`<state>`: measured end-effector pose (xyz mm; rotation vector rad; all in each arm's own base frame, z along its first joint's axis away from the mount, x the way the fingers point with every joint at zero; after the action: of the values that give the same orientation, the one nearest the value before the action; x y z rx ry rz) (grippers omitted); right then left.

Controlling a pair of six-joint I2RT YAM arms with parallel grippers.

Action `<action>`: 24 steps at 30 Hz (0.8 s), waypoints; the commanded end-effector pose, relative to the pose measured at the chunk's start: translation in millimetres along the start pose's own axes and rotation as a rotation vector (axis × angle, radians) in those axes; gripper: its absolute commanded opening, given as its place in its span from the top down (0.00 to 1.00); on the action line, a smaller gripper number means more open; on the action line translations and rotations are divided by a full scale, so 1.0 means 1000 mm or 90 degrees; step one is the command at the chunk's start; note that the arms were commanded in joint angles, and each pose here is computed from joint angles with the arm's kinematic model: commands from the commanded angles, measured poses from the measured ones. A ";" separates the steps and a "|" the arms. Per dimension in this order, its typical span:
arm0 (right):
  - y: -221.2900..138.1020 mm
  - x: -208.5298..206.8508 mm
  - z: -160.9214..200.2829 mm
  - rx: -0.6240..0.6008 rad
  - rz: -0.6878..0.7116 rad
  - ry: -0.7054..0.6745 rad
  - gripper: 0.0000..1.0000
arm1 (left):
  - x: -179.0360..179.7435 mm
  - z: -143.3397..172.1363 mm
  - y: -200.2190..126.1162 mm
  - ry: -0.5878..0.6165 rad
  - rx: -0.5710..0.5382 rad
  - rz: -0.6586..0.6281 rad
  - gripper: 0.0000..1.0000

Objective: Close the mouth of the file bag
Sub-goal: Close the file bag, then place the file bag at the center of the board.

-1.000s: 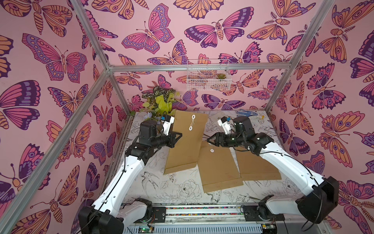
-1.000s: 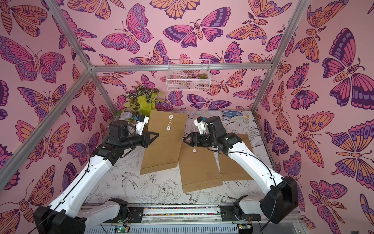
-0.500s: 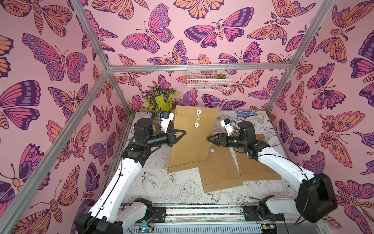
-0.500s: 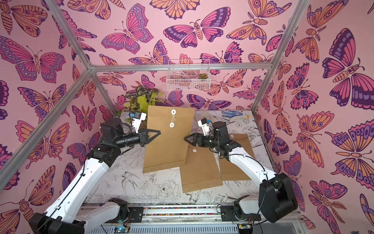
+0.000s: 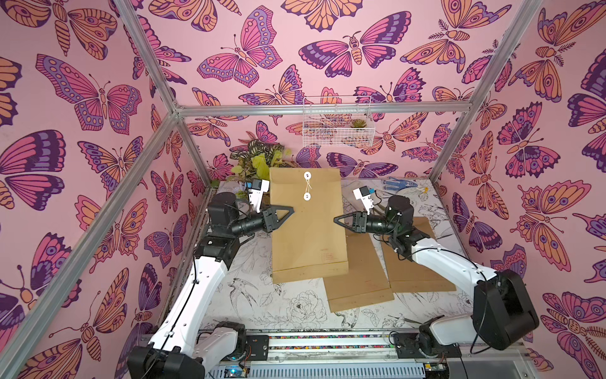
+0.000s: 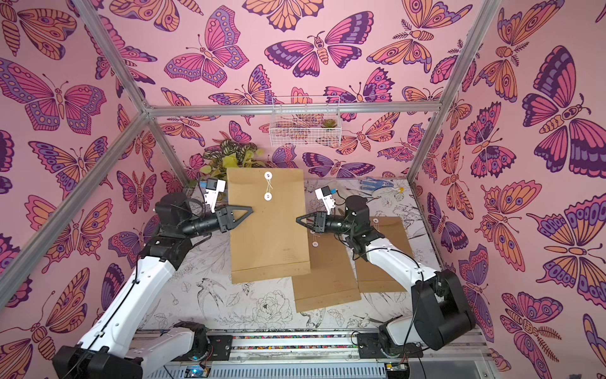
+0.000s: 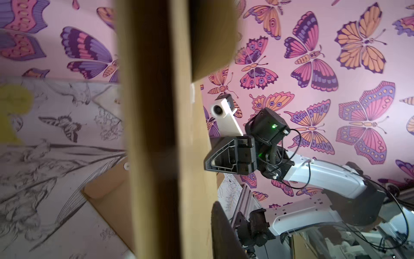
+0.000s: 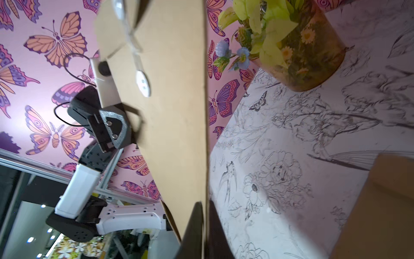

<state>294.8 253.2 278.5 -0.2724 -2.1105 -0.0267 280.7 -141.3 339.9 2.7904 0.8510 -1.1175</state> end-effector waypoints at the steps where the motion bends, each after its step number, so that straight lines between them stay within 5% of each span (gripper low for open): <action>1: 0.008 0.008 0.003 -0.011 -0.012 0.026 1.00 | 0.027 0.020 -0.016 -0.036 0.007 -0.121 0.65; 6: 0.023 -0.015 0.036 0.006 0.051 0.117 1.00 | 0.070 0.044 -0.075 -0.046 0.001 -0.429 0.53; 9: 0.036 -0.034 0.065 0.026 0.094 0.183 1.00 | 0.073 0.054 -0.096 -0.031 0.002 -0.507 0.49; 16: 0.088 -0.103 0.132 0.108 0.323 0.229 1.00 | 0.061 0.063 -0.097 -0.021 0.002 -0.475 0.46; 21: 0.134 -0.135 0.142 0.088 0.378 0.273 1.00 | 0.055 0.072 -0.086 -0.019 0.020 -0.440 0.45; 24: 0.133 -0.144 0.145 0.106 0.431 0.259 1.00 | 0.053 0.076 -0.083 -0.008 0.024 -0.438 0.44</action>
<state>259.6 376.6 60.1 -0.6824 -1.5235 0.4621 228.1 -58.7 271.3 2.5338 1.8752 -1.2008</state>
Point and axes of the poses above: each gripper's point midway between its finger pads, its own y axis out along the fingers, its own x axis along the line the jaws close on, z = x × y, the point moved 4 cm from there along -y, back along the fingers
